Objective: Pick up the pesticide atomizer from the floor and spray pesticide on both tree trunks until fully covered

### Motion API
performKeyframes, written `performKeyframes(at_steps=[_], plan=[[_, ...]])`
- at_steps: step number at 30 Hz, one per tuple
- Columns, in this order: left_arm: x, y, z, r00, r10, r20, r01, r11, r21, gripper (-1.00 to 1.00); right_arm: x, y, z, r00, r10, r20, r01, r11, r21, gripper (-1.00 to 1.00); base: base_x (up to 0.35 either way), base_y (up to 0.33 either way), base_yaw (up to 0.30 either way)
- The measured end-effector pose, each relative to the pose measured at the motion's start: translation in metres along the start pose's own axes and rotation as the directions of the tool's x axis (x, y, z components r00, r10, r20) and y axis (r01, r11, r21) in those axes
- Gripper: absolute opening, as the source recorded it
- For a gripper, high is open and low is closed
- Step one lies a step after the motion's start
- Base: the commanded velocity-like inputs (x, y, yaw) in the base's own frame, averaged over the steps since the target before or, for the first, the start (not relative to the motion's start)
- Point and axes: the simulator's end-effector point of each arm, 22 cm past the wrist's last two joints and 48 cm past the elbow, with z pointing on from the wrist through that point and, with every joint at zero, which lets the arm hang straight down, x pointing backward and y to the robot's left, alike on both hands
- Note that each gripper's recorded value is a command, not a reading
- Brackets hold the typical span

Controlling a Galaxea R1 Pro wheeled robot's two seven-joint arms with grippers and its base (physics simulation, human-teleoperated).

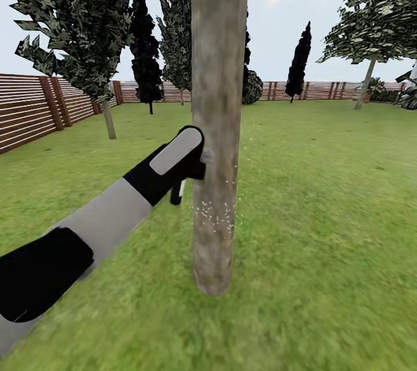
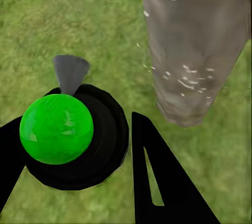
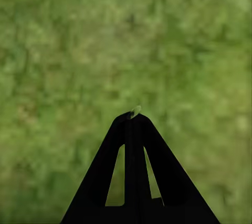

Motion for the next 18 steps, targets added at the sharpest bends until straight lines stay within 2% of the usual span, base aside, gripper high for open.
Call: performKeyframes(at_steps=[2,6,8,10,13,14,18], plan=[[-0.021,0.004,-0.015,1.000,-0.009,0.023,0.009,1.000,-0.005,-1.00,0.000,0.000,0.000,1.000,0.000,0.000,0.000,1.000,0.000,-1.00,0.000,0.000,0.000],[-0.057,-0.005,-0.055,0.999,-0.033,0.041,0.029,0.996,0.080,-1.00,0.000,0.000,0.000,1.000,0.000,0.000,0.000,1.000,0.001,-1.00,0.000,0.000,0.000],[-0.068,-0.008,-0.069,0.998,-0.038,0.051,0.032,0.993,0.110,-1.00,0.000,0.000,0.000,1.000,0.000,-0.001,0.000,1.000,0.001,-1.00,0.000,0.000,0.000],[-0.085,-0.009,-0.093,0.997,-0.051,0.062,0.041,0.987,0.157,-1.00,0.002,0.000,0.000,1.000,-0.005,-0.012,0.005,1.000,0.001,-1.00,0.000,0.000,0.000],[-0.105,-0.002,-0.115,0.994,-0.066,0.088,0.051,0.985,0.165,-1.00,0.004,0.000,0.000,1.000,-0.009,-0.022,0.009,1.000,0.001,-1.00,0.000,0.000,0.000],[-0.111,-0.005,-0.127,0.993,-0.071,0.089,0.053,0.980,0.192,-1.00,0.004,0.000,0.000,1.000,-0.009,-0.023,0.009,1.000,0.001,-1.00,0.000,0.000,0.000],[-0.118,-0.011,-0.145,0.994,-0.075,0.085,0.053,0.969,0.241,-1.00,0.004,0.001,0.000,1.000,-0.009,-0.024,0.009,1.000,-0.001,-1.00,0.000,0.000,0.000]])
